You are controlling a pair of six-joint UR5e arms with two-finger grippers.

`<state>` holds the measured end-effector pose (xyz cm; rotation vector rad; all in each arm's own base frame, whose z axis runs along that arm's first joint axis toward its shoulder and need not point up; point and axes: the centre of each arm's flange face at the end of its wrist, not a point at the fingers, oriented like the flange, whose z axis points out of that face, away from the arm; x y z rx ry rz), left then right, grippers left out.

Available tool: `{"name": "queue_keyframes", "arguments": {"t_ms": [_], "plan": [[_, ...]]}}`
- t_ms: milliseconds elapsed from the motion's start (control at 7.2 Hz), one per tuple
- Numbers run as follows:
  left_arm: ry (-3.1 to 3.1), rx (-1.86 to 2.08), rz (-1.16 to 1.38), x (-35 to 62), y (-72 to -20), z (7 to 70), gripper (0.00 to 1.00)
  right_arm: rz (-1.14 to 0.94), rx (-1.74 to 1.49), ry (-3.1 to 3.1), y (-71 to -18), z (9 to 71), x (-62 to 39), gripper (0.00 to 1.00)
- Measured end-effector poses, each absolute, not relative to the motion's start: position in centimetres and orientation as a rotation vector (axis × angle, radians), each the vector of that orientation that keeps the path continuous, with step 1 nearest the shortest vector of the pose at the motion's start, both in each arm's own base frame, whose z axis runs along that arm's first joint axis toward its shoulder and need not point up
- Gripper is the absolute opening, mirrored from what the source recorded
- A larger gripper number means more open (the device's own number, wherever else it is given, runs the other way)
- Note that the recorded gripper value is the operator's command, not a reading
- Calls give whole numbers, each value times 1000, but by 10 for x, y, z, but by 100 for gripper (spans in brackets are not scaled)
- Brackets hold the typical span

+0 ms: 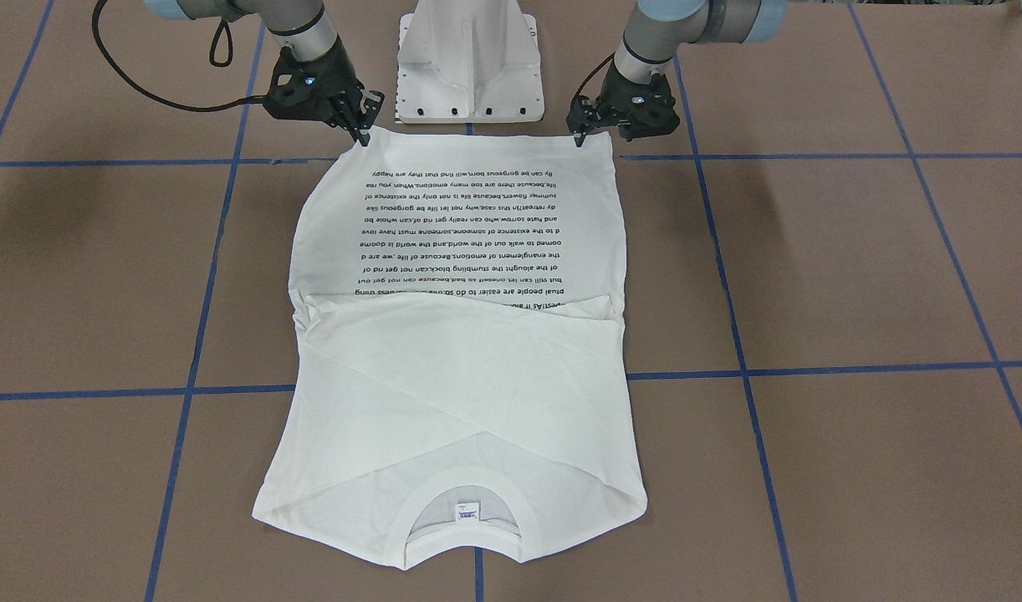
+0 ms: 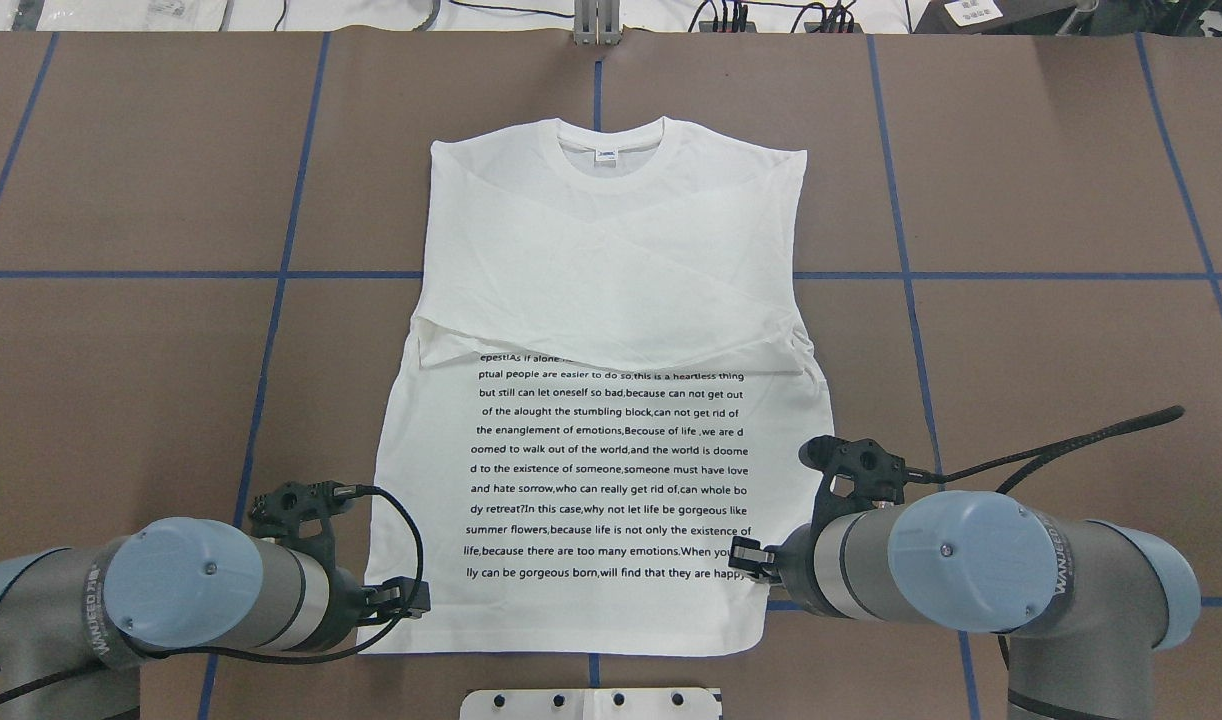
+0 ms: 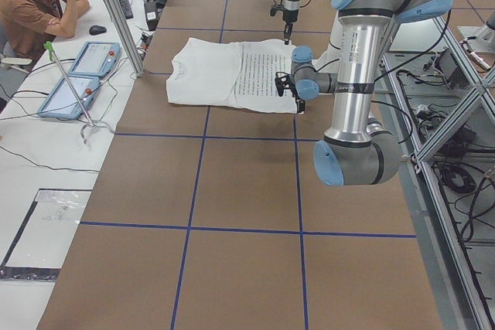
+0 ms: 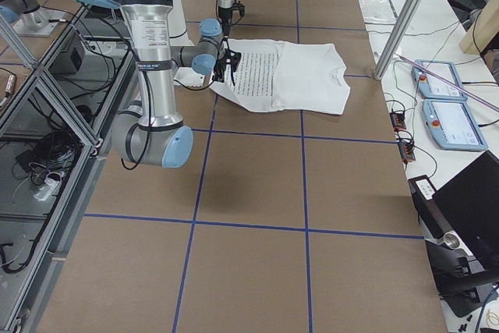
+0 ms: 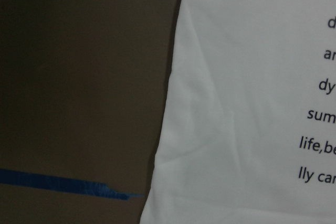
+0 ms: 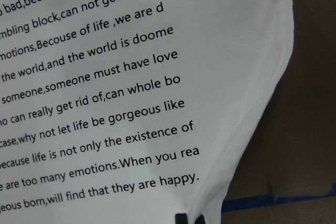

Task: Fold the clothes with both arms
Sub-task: 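Grasp the hem corners with both grippers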

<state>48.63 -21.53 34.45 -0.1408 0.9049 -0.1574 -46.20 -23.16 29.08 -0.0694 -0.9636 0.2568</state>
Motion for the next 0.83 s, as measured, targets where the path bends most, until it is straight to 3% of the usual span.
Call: {"name": "queue_keyframes", "arguments": {"t_ms": [416, 555, 833], "plan": [[880, -145, -161, 494, -215, 356, 76, 264, -65, -964, -236, 291, -460, 0], [873, -146, -162, 496, -215, 359, 64, 265, -66, -964, -237, 291, -460, 0], [870, -148, -163, 497, -215, 359, 61, 270, -67, -969, -240, 289, -457, 0]]}}
